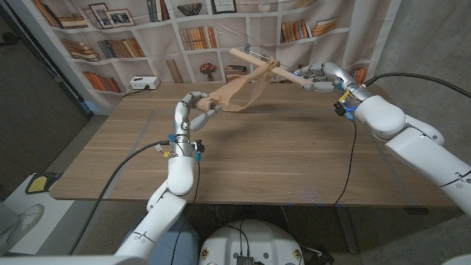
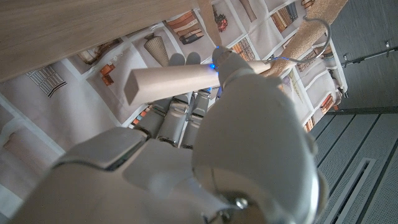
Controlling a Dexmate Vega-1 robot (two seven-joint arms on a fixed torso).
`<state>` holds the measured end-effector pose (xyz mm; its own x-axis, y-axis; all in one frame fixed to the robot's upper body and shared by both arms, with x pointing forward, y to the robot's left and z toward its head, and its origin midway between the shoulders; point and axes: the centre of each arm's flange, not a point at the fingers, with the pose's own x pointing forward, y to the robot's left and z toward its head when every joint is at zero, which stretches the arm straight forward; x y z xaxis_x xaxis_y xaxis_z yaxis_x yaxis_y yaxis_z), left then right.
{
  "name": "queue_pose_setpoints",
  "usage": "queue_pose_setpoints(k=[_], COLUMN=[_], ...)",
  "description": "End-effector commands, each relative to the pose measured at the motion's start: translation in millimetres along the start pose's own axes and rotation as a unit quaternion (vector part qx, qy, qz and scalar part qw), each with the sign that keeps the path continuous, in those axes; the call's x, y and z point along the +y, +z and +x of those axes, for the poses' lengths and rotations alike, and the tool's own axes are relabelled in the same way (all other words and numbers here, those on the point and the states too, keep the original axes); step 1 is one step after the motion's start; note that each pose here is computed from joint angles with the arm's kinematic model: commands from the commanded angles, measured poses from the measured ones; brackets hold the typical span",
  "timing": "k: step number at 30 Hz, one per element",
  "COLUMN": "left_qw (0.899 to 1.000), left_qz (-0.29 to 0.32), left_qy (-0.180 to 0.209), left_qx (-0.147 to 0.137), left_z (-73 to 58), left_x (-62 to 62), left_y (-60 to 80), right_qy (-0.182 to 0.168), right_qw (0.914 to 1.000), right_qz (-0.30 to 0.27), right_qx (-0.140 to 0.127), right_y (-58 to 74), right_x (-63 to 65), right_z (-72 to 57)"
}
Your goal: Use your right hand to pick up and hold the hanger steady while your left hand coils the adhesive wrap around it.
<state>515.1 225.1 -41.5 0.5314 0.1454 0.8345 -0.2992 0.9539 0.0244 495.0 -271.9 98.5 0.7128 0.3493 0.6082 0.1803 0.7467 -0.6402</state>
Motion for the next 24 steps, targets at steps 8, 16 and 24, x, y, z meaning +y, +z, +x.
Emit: queue_pose_setpoints(k=[8,16,24], left_qw=[0.999,0.999,1.0], left_qz=[0.028,0.025,0.018], left_qy=[0.032,0.027,0.018], left_qx=[-0.005,-0.006,-0.007], left_z=[12.7,16.3,20.4], left_x=[22.5,21.0,16.6], left_y=[-11.3,-12.4,-12.4], right_qy=[0.01,0.023,0.053], right_qw=[0.9996,0.9987,0.9947], right_qz=[0.007,0.013,0.036], right_qx=[-0.024,-0.042,-0.081], right_y=[13.4,23.3,41.1], right_x=[10.7,18.2,30.8], right_z=[-4.6,-6.3,-5.7])
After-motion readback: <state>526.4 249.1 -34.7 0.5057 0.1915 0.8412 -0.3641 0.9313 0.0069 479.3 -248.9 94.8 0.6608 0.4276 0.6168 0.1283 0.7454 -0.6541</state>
